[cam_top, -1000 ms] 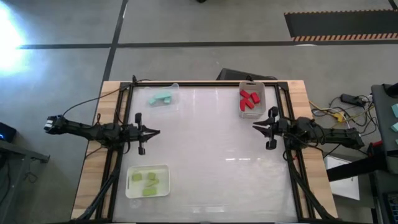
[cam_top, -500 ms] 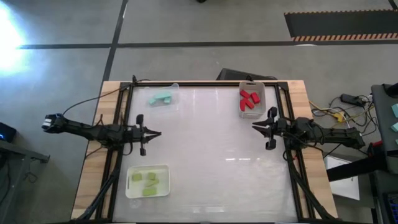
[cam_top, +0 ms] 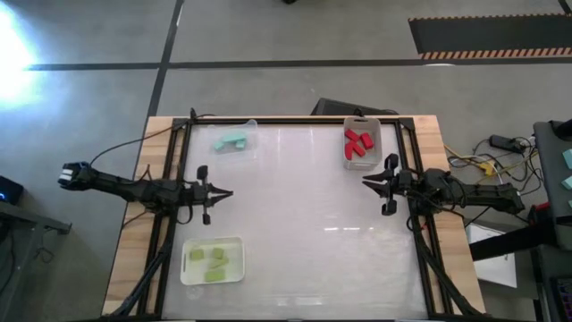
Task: Sort & place blocks by color
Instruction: Return to Home Position
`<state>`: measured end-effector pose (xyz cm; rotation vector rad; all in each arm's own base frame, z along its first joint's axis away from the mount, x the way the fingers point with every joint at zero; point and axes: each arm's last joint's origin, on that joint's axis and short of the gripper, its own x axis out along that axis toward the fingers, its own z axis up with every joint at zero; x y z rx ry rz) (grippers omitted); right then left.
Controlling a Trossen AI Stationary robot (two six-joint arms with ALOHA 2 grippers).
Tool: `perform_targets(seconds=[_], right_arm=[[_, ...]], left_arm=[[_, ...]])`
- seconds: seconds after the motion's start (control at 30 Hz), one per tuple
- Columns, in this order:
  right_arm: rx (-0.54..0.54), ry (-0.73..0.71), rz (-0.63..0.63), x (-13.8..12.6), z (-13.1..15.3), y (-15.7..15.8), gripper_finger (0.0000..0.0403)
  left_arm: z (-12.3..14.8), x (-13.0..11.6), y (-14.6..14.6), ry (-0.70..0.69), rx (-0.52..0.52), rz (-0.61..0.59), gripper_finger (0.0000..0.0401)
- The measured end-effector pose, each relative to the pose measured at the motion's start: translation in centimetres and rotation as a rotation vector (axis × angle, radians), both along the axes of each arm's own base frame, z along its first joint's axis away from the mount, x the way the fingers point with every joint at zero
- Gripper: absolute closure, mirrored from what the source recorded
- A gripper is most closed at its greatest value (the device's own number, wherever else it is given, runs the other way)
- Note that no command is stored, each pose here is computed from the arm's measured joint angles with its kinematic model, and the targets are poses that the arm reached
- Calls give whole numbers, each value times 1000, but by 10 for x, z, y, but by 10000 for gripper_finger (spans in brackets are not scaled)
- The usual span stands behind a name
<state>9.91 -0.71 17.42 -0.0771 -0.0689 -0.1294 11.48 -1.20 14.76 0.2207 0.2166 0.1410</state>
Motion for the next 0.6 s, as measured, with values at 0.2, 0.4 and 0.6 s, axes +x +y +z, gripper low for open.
perform_targets(seconds=[0.2,0.4,0.6], right_arm=[[0,0,0,0,0,0,351],[0,0,0,0,0,0,351],[0,1,0,0,0,0,351]], left_arm=[[-2,1,0,19,3,0,401],[-4,2,0,36,7,0,401],[-5,2,0,52,10,0,401]])
